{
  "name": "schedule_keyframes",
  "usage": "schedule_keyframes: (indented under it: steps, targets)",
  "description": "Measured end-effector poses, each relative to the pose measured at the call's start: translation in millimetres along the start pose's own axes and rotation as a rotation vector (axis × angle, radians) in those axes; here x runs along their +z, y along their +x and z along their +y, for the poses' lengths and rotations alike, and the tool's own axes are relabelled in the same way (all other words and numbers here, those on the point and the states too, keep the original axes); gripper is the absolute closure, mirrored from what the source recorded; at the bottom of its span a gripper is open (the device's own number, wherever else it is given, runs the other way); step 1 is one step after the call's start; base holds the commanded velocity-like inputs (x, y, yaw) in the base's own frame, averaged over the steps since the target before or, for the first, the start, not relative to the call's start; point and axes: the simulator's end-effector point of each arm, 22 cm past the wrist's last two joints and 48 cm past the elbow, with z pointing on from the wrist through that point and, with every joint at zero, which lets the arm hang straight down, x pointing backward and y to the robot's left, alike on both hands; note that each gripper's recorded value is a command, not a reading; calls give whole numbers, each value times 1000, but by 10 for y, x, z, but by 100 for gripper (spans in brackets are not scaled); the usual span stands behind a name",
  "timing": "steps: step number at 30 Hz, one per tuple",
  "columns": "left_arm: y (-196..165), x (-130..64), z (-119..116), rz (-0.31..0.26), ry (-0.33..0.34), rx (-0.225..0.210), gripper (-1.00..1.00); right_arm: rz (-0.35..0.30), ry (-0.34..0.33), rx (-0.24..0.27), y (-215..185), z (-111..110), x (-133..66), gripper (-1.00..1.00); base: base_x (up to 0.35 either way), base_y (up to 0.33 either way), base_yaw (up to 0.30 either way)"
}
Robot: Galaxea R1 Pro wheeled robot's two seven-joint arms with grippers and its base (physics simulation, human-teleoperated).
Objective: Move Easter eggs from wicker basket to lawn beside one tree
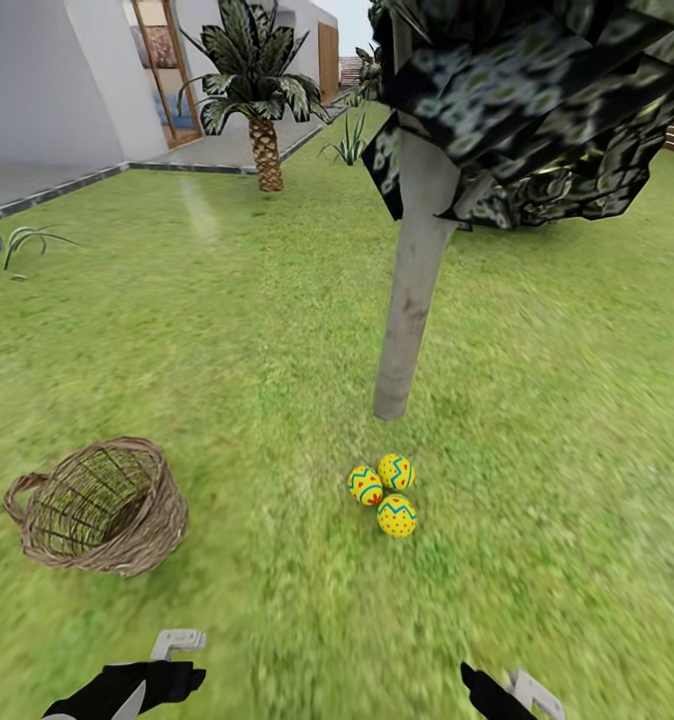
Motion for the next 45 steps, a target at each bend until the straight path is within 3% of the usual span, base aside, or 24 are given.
schedule_keyframes:
  steps: [45]
  targets:
    - [-388, -930, -45, -67, 3, 6, -100, -78, -45, 7, -549, 341, -802, -100, 0, 0, 0]
